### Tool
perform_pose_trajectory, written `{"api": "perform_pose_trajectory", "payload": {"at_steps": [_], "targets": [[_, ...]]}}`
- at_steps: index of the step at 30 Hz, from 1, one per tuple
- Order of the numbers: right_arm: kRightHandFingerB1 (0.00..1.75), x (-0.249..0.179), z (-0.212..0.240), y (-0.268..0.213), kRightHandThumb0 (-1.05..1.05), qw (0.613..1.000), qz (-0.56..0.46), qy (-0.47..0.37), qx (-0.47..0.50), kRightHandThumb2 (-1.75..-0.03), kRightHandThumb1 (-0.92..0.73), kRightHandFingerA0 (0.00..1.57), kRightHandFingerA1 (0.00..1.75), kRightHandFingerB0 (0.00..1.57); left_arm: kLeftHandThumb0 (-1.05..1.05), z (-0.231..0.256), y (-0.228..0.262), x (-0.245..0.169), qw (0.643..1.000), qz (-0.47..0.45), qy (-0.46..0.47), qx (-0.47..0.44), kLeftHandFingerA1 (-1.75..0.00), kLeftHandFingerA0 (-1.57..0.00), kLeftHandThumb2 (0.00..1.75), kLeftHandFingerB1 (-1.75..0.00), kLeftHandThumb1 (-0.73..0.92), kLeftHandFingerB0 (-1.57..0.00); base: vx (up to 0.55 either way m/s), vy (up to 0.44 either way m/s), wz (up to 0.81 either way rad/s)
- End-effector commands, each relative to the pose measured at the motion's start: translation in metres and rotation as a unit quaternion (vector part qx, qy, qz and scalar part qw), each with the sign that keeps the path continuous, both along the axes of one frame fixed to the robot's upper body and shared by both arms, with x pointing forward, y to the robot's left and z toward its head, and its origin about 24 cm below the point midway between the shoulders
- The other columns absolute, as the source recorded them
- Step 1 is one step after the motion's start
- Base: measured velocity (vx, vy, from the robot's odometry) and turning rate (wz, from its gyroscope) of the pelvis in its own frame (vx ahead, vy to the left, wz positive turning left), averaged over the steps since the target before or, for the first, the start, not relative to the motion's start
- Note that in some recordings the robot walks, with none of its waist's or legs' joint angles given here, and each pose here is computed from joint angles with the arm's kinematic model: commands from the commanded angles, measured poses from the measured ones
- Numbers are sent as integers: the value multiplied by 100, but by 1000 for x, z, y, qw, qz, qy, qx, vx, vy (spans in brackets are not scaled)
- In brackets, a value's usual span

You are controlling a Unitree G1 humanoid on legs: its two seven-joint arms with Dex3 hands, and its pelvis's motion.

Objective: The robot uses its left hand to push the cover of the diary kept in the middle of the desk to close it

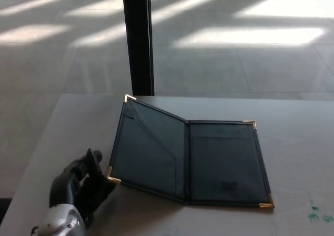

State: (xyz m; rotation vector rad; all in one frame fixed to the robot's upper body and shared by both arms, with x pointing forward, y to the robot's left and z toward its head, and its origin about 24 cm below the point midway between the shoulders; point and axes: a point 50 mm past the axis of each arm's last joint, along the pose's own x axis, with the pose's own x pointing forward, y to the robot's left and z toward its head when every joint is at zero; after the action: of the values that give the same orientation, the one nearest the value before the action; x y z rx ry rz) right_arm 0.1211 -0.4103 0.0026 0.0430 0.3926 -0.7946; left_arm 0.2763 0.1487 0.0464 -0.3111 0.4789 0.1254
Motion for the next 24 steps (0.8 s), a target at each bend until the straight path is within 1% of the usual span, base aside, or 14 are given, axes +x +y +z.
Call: {"api": "perform_pose_trajectory", "payload": {"at_steps": [1, 3, 4, 8, 9, 11, 12, 13, 14, 16, 17, 20, 21, 24], "targets": [[53, 0, 10, -10, -102, 1000, -16, -7, 0, -65, -88, 91, 72, 54, -87, -16, -23, -13, 997, -38, 67, -12, -53, -30, 86, -47, 92, -24, 0, 0, 0], [54, 0, 10, -9, -103, 1000, -12, -5, -3, -66, -89, 91, 73, 54, -77, -19, -29, -16, 996, -44, 72, -15, -60, -29, 126, -49, 83, -11, 0, 0, 0], [53, 0, 10, -9, -101, 1000, -13, -6, -1, -67, -88, 90, 73, 54, -86, -21, -31, -18, 996, -47, 74, -15, -53, -30, 87, -48, 92, -24, 0, 0, 0], [55, 1, 12, -9, -101, 1000, -12, -13, 1, -65, -88, 92, 74, 52, -84, -22, -39, -21, 995, -57, 76, -13, -53, -32, 88, -48, 92, -23, 0, 0, 0], [58, 1, 11, -10, -103, 1000, -12, -11, 2, -122, -70, 85, 72, 49, -87, -24, -43, -23, 995, -58, 80, -22, -52, -32, 87, -47, 92, -21, 0, 0, 0], [58, 1, 10, -10, -103, 1000, -14, -9, 2, -122, -70, 85, 72, 49, -87, -26, -49, -25, 994, -60, 85, -37, -52, -32, 87, -47, 92, -21, 0, 0, 0], [53, 0, 10, -10, -101, 1000, -17, -11, 4, -66, -88, 93, 72, 54, -89, -27, -51, -25, 993, -55, 93, -46, -52, -30, 88, -46, 92, -19, 0, 0, 0], [53, 0, 10, -10, -101, 1000, -17, -12, 4, -66, -88, 93, 72, 54, -89, -27, -52, -25, 993, -55, 94, -47, -52, -30, 88, -46, 92, -19, 0, 0, 0], [58, 1, 10, -10, -102, 1000, -17, -10, 4, -121, -70, 83, 71, 48, -88, -27, -55, -25, 993, -53, 96, -53, -55, -34, 89, -48, 92, -24, 0, 0, 0], [58, 1, 10, -9, -101, 1000, -13, -8, 4, -121, -70, 82, 71, 47, -87, -25, -63, -21, 992, -53, 97, -62, -55, -34, 88, -48, 92, -27, 0, 0, 0], [53, 1, 10, -9, -101, 1000, -12, -9, 3, -66, -89, 93, 73, 53, -88, -22, -66, -18, 992, -55, 93, -63, -53, -34, 86, -47, 92, -28, 0, 0, 0], [56, 1, 12, -9, -103, 1000, -13, -8, -3, -67, -88, 95, 74, 53, -75, -1, -79, -1, 992, -62, 63, -85, -62, -33, 125, -48, 83, -11, 0, 0, 0], [56, 1, 12, -9, -103, 1000, -10, -4, -5, -67, -89, 94, 73, 53, -87, 7, -82, 4, 993, -64, 49, -89, -52, -30, 87, -46, 92, -25, 0, 0, 0], [54, 1, 11, -9, -103, 1000, -9, -2, -2, -67, -88, 94, 73, 53, -78, 53, -96, 34, 995, -71, -51, -51, -60, -34, 127, -48, 87, -14, 0, 0, 0]]}}
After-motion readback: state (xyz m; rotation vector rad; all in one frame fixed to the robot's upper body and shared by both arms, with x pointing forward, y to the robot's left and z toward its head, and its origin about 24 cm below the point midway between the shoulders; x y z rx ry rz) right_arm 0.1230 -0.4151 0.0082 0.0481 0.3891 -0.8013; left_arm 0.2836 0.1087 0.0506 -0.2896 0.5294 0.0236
